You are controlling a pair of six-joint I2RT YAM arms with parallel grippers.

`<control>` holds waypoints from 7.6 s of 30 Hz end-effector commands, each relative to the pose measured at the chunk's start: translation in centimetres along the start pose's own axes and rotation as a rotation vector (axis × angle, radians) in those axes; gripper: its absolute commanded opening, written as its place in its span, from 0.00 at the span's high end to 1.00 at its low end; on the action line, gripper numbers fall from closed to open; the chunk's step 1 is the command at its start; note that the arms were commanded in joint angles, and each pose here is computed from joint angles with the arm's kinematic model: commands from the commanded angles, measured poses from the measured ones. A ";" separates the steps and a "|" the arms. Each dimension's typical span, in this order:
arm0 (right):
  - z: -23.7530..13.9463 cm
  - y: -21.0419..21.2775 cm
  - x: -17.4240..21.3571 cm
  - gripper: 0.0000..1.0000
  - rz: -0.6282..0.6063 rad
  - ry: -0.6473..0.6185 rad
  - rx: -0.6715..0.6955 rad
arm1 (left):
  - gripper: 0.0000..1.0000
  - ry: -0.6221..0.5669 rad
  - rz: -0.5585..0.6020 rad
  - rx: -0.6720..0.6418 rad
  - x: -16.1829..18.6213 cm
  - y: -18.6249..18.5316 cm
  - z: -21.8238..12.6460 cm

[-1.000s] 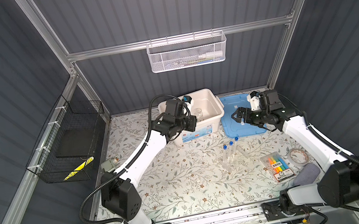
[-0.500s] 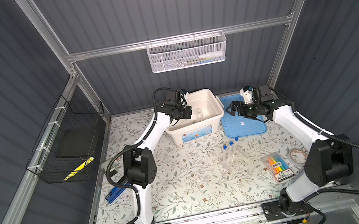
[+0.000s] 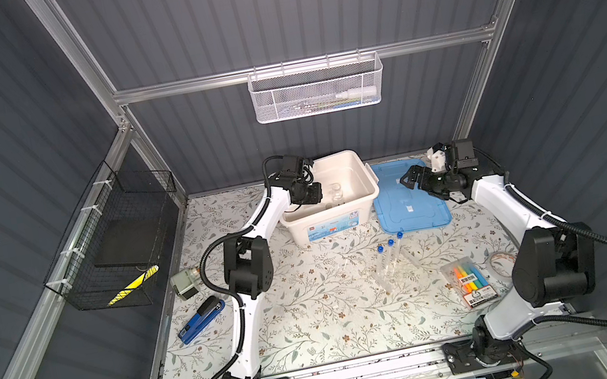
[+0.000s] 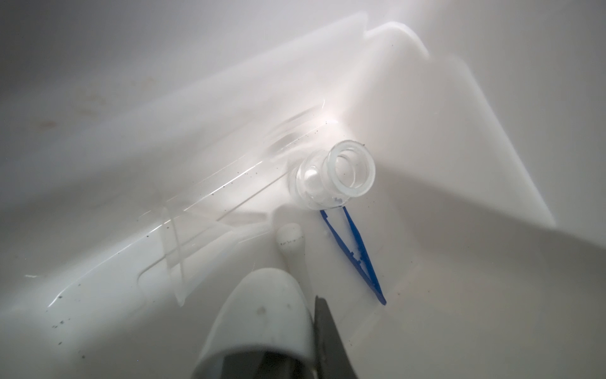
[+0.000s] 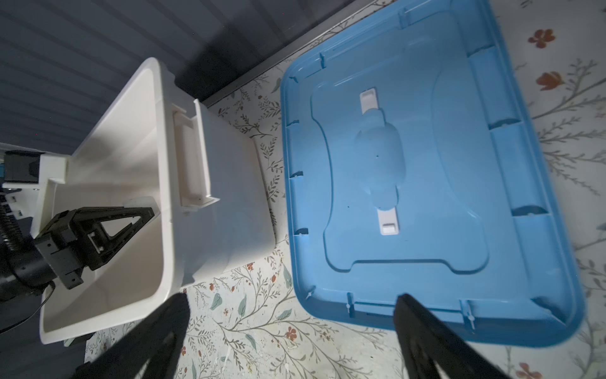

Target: Organize the chemistry lab equipment

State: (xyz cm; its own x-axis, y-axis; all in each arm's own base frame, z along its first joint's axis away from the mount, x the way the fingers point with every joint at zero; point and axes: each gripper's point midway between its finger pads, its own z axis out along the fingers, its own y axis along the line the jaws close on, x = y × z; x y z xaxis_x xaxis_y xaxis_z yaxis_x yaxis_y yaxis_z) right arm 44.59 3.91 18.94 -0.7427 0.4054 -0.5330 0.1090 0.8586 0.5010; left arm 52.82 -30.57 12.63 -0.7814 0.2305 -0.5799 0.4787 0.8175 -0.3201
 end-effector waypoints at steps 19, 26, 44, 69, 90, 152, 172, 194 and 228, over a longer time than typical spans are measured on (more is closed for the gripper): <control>2.1 -13.4 0.4 0.01 0.091 0.105 0.296 | 0.82 0.095 -0.092 0.140 2.7 -0.7 4.4; 2.7 -15.0 0.4 0.01 0.111 0.117 0.312 | 0.77 0.090 -0.127 0.157 2.7 -0.8 4.7; 5.0 -17.0 -0.6 0.23 0.040 0.192 0.309 | 0.26 -0.040 -0.107 0.126 -1.2 -1.9 0.3; 8.8 -18.5 -1.9 0.56 -0.065 0.300 0.388 | 0.05 -0.266 -0.047 0.083 -5.9 -4.6 -10.7; 10.7 -18.8 0.1 0.89 -0.113 0.399 0.398 | 0.00 -0.299 -0.061 0.057 -5.3 -4.6 -12.6; -10.3 -2.2 -4.1 1.00 0.071 -0.074 -0.017 | 0.14 -0.271 -0.205 0.820 -8.6 -17.3 -8.9; -8.0 -0.9 -3.3 1.00 0.088 -0.053 -0.062 | 0.40 -0.243 -0.253 0.842 -8.0 -18.0 -7.0; -6.4 0.5 -3.0 1.00 0.071 -0.029 -0.127 | 0.83 -0.272 -0.320 0.878 -8.2 -17.8 -6.9; -7.6 1.6 -5.4 0.36 0.096 -0.175 -0.465 | 1.00 -0.307 -0.412 0.920 -9.1 -18.5 -7.1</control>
State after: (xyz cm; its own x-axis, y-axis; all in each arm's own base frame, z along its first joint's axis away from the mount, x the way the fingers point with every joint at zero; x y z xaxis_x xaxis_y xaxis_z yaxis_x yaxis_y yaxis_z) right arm 43.50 0.38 27.06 -0.6260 0.5522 -0.5506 -0.1167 0.6318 0.7663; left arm 48.75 -43.38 26.55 -0.8986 -0.2254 -0.3765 0.3597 0.1132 -0.9262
